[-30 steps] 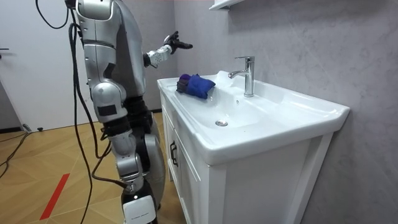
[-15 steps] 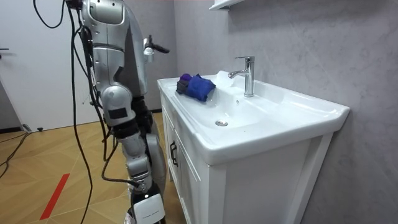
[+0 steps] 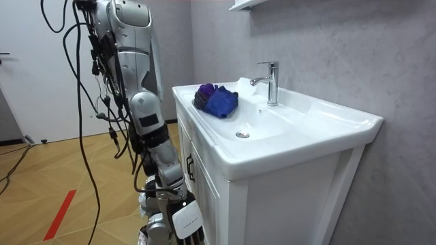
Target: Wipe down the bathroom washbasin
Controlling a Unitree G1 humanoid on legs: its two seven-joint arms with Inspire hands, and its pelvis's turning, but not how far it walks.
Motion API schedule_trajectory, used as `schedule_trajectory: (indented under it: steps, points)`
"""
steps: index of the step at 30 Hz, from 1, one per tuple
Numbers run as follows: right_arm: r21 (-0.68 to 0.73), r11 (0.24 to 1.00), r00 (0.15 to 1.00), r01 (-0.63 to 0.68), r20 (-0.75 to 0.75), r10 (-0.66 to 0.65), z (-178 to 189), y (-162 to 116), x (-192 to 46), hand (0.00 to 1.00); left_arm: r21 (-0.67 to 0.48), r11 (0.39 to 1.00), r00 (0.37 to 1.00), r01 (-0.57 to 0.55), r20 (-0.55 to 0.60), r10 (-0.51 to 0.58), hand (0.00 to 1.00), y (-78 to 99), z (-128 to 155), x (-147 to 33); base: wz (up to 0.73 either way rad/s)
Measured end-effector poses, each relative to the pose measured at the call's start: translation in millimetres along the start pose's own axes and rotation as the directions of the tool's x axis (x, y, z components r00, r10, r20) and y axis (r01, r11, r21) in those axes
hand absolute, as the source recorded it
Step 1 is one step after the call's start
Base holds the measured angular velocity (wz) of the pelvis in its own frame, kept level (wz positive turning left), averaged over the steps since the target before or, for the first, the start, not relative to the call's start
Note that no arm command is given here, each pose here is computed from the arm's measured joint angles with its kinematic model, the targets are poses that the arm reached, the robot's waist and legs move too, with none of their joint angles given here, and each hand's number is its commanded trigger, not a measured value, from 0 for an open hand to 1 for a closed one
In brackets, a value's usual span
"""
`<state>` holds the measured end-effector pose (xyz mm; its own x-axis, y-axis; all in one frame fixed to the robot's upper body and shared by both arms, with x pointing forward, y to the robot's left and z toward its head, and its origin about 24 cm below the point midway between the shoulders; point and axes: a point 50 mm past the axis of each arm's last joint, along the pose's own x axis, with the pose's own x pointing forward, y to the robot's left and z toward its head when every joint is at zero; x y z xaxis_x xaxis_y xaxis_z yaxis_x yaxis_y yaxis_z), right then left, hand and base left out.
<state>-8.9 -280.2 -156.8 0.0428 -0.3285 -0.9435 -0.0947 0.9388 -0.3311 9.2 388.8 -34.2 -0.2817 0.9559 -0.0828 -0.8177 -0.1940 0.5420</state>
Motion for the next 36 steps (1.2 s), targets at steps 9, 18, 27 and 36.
schedule_trajectory:
  steps: [9, 18, 27, 36]
  points:
    - [0.004, 1.0, 1.0, -0.011, -0.028, 0.011, -8.0, 3.1, -0.5, 0.0, 0.378, 0.903, 0.975, 0.205, -0.162, -0.153, 0.0, 11.0, -86.4, -37.9, 0.05]
    - [-0.005, 0.997, 0.996, -0.072, -0.06, 0.071, -8.0, 10.1, 0.7, 0.0, 0.612, 0.636, 0.879, 0.471, -0.267, -0.394, 0.0, 11.3, -128.4, -70.5, 0.02]
    - [-0.035, 0.991, 0.99, -0.13, -0.053, 0.128, -1.0, 18.8, 1.3, 0.0, 0.618, 0.449, 0.739, 0.646, -0.355, -0.573, 0.0, -12.0, -133.6, -93.1, -0.06]
    - [-0.04, 0.986, 0.986, -0.162, -0.047, 0.16, 5.5, 23.9, 1.4, 0.0, 0.63, 0.313, 0.65, 0.711, -0.419, -0.634, 0.0, -25.4, -134.3, -103.1, -0.09]
